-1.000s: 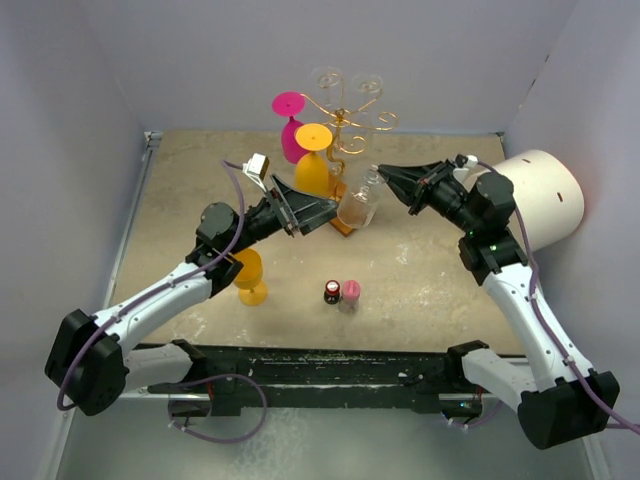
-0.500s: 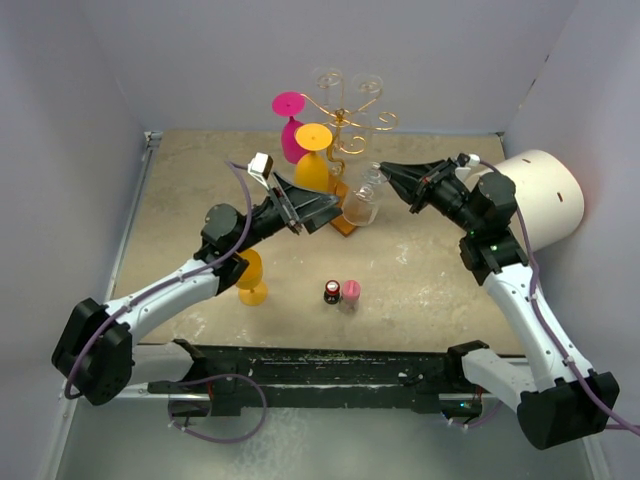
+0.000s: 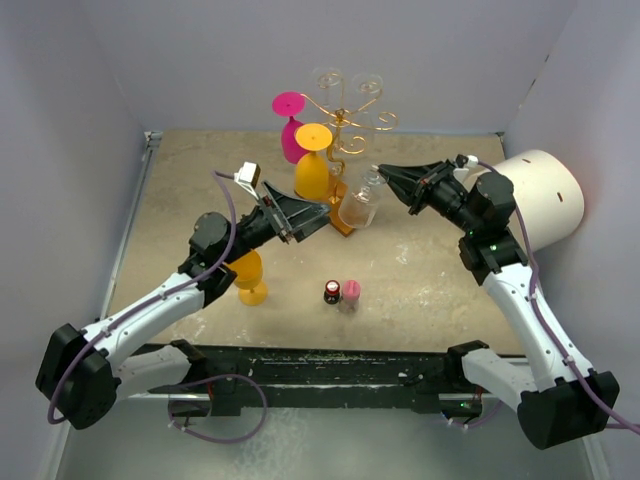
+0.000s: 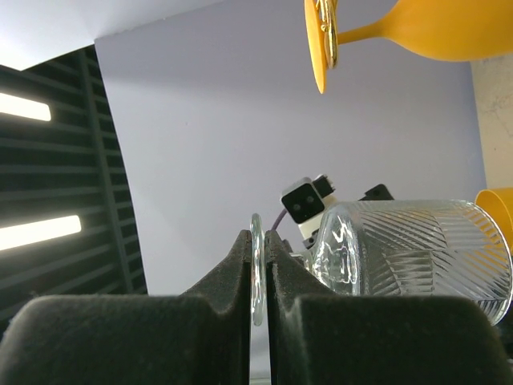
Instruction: Take the wine glass off the wine glass rack
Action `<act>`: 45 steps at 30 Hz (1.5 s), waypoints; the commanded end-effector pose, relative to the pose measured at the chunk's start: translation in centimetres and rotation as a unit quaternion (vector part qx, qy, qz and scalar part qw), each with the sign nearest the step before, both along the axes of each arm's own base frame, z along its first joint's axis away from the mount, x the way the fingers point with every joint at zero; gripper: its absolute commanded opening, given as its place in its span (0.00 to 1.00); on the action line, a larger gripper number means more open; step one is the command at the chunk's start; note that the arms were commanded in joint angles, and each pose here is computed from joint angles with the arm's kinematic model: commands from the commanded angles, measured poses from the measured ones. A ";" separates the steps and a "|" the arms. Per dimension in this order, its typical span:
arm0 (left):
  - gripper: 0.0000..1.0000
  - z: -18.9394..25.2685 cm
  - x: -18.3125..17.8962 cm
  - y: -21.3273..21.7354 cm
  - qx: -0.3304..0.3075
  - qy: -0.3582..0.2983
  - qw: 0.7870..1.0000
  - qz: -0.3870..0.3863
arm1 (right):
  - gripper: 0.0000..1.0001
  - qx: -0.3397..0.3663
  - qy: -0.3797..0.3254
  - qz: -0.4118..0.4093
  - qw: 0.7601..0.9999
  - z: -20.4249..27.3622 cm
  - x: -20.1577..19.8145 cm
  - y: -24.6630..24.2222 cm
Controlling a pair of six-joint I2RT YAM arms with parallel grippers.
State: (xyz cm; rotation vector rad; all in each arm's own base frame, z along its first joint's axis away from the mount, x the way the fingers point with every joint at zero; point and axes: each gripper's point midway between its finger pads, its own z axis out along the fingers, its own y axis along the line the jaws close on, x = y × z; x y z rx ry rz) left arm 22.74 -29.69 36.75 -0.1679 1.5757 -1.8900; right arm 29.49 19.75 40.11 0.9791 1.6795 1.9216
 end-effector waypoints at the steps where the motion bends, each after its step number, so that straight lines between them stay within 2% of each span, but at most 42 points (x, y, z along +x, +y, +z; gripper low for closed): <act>1: 0.99 -0.4 0.6 -0.7 -0.012 0.005 1.000 -0.007 | 0.00 0.023 -0.062 0.007 0.998 4.1 -1.1 -0.1; 4: 0.99 0.2 0.8 -1.4 -0.019 -0.005 1.000 -0.021 | 0.00 0.030 -0.080 0.011 0.996 5.8 -1.5 -0.1; 16: 1.00 2.9 0.6 -2.3 -0.071 -0.036 0.996 -0.050 | 0.00 0.038 -0.083 0.010 0.996 5.8 -1.1 -0.1; 23: 0.95 4.6 0.0 -1.8 -0.103 -0.057 0.991 -0.059 | 0.00 0.044 -0.082 0.007 0.996 5.9 -1.0 -0.2; 27: 0.91 5.4 -0.4 -1.5 -0.114 -0.073 0.989 -0.059 | 0.00 0.046 -0.066 -0.003 0.997 4.2 -0.6 -0.4; 32: 0.85 6.4 -0.8 -0.9 -0.134 -0.089 0.986 -0.054 | 0.00 0.048 -0.058 -0.004 0.997 3.0 -0.5 -0.5; 39: 0.64 7.1 -0.8 -0.5 -0.153 -0.095 0.982 -0.050 | 0.00 0.062 -0.063 -0.001 0.996 1.5 -0.7 -0.5; 45: 0.50 7.2 -0.7 -0.6 -0.153 -0.096 0.982 -0.050 | 0.00 0.059 -0.060 0.010 0.996 0.4 -0.9 -0.2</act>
